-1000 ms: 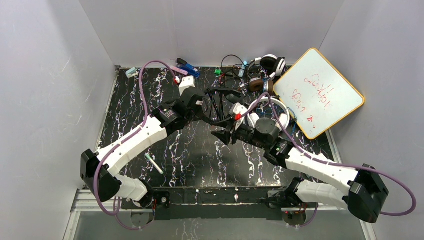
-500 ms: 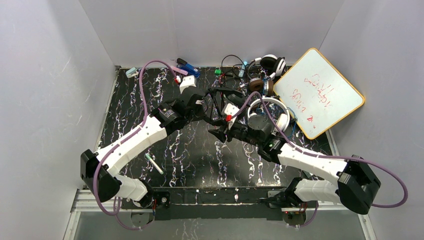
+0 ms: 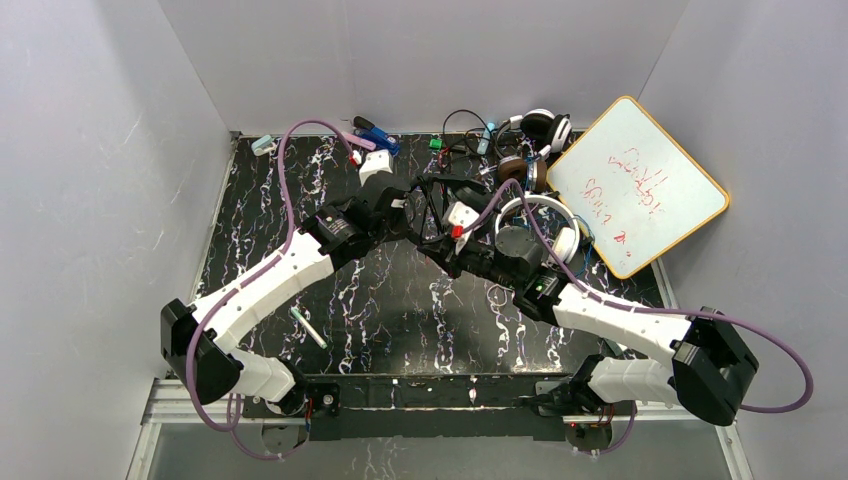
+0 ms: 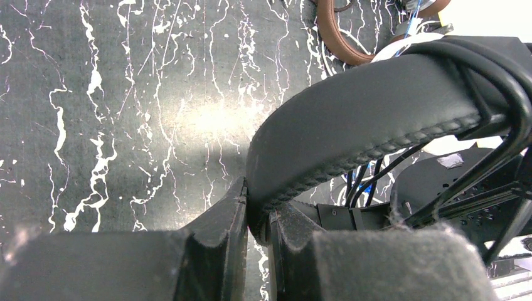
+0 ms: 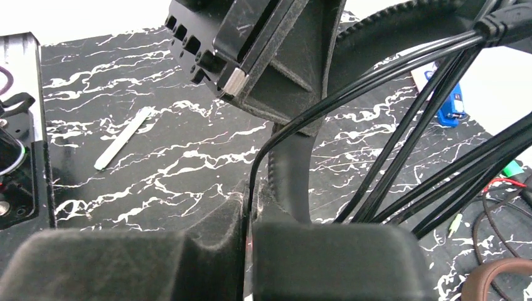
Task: Wrap the headphones
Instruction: Wrap the headphones cable around the headphones.
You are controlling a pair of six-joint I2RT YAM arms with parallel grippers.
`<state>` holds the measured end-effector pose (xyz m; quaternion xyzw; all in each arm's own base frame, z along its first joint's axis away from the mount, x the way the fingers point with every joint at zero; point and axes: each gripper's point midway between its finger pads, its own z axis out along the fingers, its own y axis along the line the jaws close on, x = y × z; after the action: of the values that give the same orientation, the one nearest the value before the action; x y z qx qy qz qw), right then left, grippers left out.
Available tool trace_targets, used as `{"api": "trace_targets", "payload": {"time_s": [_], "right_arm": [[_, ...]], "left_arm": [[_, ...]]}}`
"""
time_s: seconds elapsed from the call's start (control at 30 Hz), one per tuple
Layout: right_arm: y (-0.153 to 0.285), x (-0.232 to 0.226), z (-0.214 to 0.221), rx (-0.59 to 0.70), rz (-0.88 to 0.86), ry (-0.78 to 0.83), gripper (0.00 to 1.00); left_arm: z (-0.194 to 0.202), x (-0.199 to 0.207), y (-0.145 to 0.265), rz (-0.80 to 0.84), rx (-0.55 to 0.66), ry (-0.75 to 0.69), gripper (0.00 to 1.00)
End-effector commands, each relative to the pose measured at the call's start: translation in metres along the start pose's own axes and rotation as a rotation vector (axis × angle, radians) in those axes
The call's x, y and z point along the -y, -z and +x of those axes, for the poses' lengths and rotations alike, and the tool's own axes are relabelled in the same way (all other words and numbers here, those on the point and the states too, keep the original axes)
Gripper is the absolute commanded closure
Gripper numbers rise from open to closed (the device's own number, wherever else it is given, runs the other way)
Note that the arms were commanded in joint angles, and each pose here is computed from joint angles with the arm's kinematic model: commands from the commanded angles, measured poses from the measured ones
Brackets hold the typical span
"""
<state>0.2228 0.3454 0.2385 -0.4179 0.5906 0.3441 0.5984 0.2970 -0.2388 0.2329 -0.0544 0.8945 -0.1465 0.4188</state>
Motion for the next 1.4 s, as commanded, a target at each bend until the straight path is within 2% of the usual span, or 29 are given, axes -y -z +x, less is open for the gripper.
{"api": "trace_targets", "payload": {"time_s": [0.0,0.3,0.63,0.73,0.77,0.9,1.13,1.27,1.33,1.37], "right_arm": [[-0.002,0.0,-0.035,0.075,0.0,-0.028,0.99],[0.018,-0.028,-0.017,-0.143,-0.065,-0.32,0.99],[0.028,-0.027,0.013,-0.343,0.051,-0.537,0.99],[0.026,-0.017,0.03,-0.396,0.136,-0.572,0.99],[0.025,-0.013,0.035,-0.405,0.17,-0.581,0.99],[0.022,0.002,0.044,-0.386,0.269,-0.604,0.88],[0.023,0.016,0.06,-0.386,0.389,-0.676,0.89],[0.029,0.022,0.068,-0.368,0.443,-0.706,0.86],[0.035,0.026,0.069,-0.343,0.473,-0.706,0.72],[0.038,0.028,0.072,-0.334,0.486,-0.704,0.7]], "left_arm": [[-0.035,0.011,0.019,0.043,0.093,0.054,1.0],[-0.047,-0.011,0.018,-0.065,0.163,0.014,1.0],[-0.047,-0.012,0.021,-0.057,0.165,0.017,1.0],[-0.044,-0.008,0.021,-0.036,0.15,0.023,1.0],[-0.043,-0.007,0.021,-0.026,0.143,0.026,1.0],[-0.036,-0.002,0.02,0.002,0.117,0.036,1.0],[-0.032,-0.004,0.019,-0.001,0.112,0.052,1.0],[-0.033,-0.002,0.02,0.013,0.112,0.066,1.0],[-0.032,0.001,0.02,0.024,0.106,0.067,1.0],[-0.032,0.001,0.02,0.025,0.104,0.066,1.0]]}}
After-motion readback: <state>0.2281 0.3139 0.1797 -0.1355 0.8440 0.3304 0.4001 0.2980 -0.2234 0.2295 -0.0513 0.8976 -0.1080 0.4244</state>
